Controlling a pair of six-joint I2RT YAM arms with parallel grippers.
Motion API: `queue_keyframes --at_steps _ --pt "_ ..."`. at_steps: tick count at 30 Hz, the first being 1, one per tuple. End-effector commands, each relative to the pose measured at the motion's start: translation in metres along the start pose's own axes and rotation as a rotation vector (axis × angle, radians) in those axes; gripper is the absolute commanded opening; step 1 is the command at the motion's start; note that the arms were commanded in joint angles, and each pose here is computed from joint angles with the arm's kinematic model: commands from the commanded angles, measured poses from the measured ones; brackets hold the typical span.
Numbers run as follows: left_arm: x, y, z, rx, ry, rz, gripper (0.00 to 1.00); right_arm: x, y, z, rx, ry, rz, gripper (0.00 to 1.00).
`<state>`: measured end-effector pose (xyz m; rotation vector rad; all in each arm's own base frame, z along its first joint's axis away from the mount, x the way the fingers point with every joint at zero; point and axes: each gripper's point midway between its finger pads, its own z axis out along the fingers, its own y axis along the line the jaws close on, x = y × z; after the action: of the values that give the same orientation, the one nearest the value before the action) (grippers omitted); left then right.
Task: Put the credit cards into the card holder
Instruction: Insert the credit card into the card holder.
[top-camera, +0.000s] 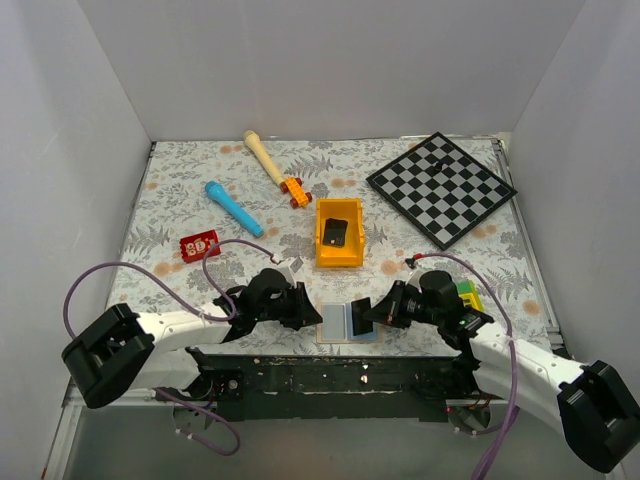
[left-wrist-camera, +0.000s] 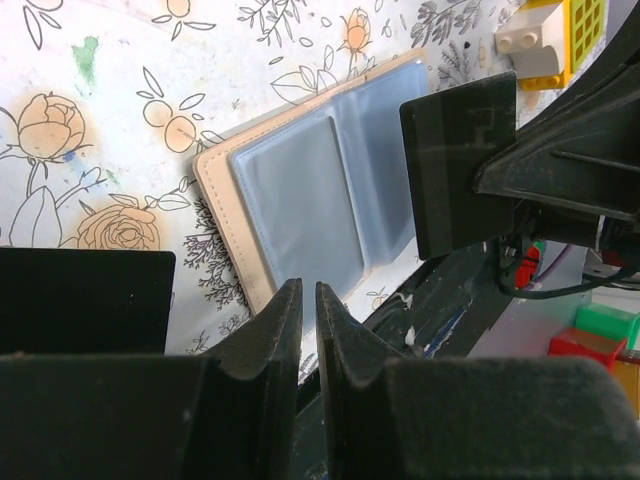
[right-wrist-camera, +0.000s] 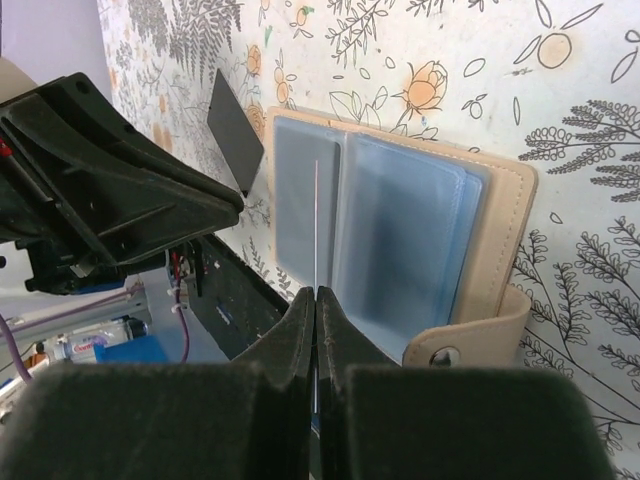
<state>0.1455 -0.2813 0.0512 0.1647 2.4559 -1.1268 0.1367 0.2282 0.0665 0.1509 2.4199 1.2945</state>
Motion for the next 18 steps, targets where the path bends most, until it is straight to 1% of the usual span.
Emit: queue_keyframes --at_steps 1,15,16,18 --pt "-0.001 -0.001 0.005 0.007 -0.007 0.022 0.11 -0.008 0.019 0.003 -0.077 -0.002 -0.072 0.01" --pt "0.006 0.011 0.01 -0.032 0.026 0.032 0.1 -0.004 0.015 0.015 -0.08 0.041 -0.058 0.01" --pt "0.006 0.012 0.01 -0.039 0.025 0.031 0.11 -0.003 0.015 0.016 -0.082 0.045 -0.055 0.01" --pt "0.006 0.014 0.009 -0.054 0.02 0.033 0.15 -0.001 0.013 0.017 -0.083 0.051 -0.049 0.01"
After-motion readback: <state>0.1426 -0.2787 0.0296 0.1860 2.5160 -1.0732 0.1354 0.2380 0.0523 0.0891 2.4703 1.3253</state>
